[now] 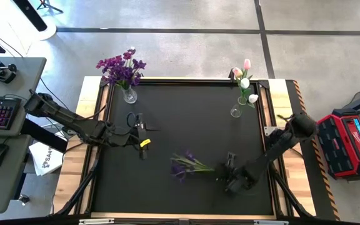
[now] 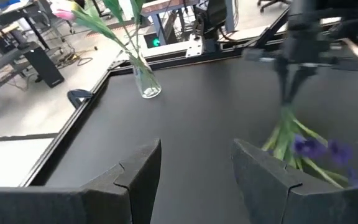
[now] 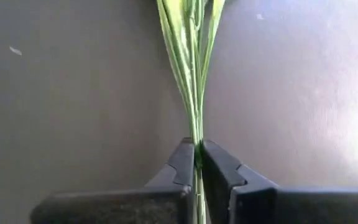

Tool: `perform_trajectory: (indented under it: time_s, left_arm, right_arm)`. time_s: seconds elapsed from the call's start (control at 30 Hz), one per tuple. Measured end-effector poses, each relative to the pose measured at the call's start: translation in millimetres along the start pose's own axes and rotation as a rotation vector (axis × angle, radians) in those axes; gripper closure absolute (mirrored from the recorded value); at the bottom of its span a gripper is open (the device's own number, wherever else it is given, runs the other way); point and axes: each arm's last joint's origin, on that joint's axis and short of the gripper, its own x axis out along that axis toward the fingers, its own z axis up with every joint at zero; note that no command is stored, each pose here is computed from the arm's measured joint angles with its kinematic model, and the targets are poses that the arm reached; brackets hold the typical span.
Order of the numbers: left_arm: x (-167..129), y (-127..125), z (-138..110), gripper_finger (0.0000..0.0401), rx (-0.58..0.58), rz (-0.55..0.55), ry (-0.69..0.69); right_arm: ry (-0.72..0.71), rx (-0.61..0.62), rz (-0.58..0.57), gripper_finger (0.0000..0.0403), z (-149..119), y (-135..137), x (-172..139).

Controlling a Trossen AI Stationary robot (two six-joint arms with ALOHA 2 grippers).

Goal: Sort flowers into vase by color
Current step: Put the purple flowers into the left transparent vase

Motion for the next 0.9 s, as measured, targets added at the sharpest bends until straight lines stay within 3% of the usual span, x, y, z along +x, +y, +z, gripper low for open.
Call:
perform_trajectory:
  time_s: [0.13,0.37,0.63,0.9]
  left_arm:
    - [-4,-7,0,0.0217,-0.014,-0.029,-0.008]
    - [-27,-16,7,0.0217,-0.072,0.029,-0.068]
    - [-63,-28,16,0.0217,-0.163,-0.094,-0.165]
    - [-38,-57,4,0.0217,-0.094,-0.111,-0.102]
  right_arm:
    - [-0.121,0.091,0.12,0.0398,-15,-31,3]
    - [-0.525,0.214,0.313,0.0402,-2,-85,14]
    - [-0.786,0.032,0.406,0.0402,28,-122,23]
    - [-1.236,-0.131,0.523,0.0403,57,-149,12]
